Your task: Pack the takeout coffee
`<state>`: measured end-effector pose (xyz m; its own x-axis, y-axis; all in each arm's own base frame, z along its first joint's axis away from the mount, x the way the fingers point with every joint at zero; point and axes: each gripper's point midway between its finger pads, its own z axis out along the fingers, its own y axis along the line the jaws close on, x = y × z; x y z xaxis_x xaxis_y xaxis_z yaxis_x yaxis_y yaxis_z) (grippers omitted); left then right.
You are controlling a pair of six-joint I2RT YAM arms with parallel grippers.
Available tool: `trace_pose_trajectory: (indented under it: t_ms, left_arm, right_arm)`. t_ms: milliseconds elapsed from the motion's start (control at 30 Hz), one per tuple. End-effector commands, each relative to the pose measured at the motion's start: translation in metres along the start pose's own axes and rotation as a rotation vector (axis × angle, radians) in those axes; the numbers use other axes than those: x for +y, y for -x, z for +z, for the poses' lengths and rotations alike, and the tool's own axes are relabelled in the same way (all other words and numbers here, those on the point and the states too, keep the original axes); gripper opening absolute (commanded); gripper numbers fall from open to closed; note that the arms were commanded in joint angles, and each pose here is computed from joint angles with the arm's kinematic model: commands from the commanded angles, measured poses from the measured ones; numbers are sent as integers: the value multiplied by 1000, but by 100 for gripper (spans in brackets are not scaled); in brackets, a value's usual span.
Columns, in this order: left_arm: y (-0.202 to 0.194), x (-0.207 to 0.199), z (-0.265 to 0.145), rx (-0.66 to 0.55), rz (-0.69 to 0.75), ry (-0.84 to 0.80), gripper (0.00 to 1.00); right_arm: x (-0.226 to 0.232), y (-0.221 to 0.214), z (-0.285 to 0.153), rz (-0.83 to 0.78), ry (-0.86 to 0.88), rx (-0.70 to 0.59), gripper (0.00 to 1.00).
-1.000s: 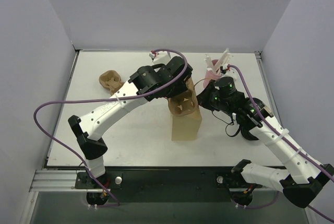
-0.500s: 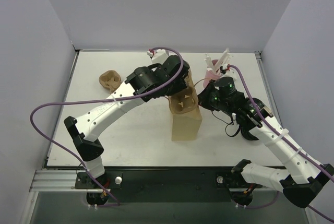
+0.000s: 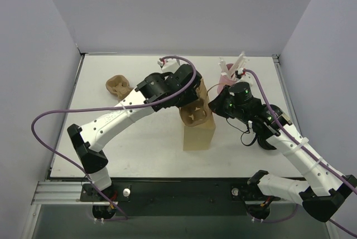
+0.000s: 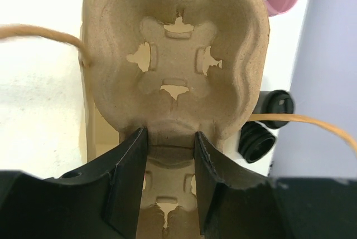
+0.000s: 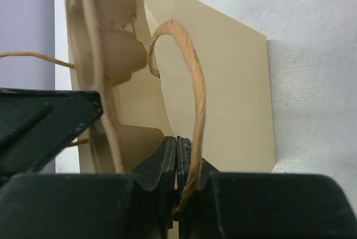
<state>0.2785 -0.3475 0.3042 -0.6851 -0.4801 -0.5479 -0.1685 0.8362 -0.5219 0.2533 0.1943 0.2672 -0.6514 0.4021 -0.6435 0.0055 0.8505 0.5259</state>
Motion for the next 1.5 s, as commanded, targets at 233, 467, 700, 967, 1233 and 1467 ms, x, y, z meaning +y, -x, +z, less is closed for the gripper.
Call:
trace_pose_trajectory:
  t_ms: [233, 467, 700, 967, 1233, 1467]
  left_arm:
    - [-23, 20, 0, 65, -22, 72, 16]
    - [-26, 22, 10, 77, 21, 140, 16]
    - [-33, 29, 23, 79, 42, 208, 16]
    - [-44, 39, 33, 99, 68, 261, 15]
    - [-59, 51, 41, 133, 108, 307, 16]
    - [-68, 64, 49, 148, 145, 370, 26]
  right_arm:
    - [2, 6, -3, -11, -2, -23, 0]
    - [3, 4, -2, -13, 2, -14, 0]
    - [-1, -2, -1, -4, 0, -8, 0]
    - [-1, -1, -2, -16, -1, -11, 0]
    - [-4, -3, 1, -24, -9, -9, 0]
    - [-5, -3, 4, -39, -17, -8, 0]
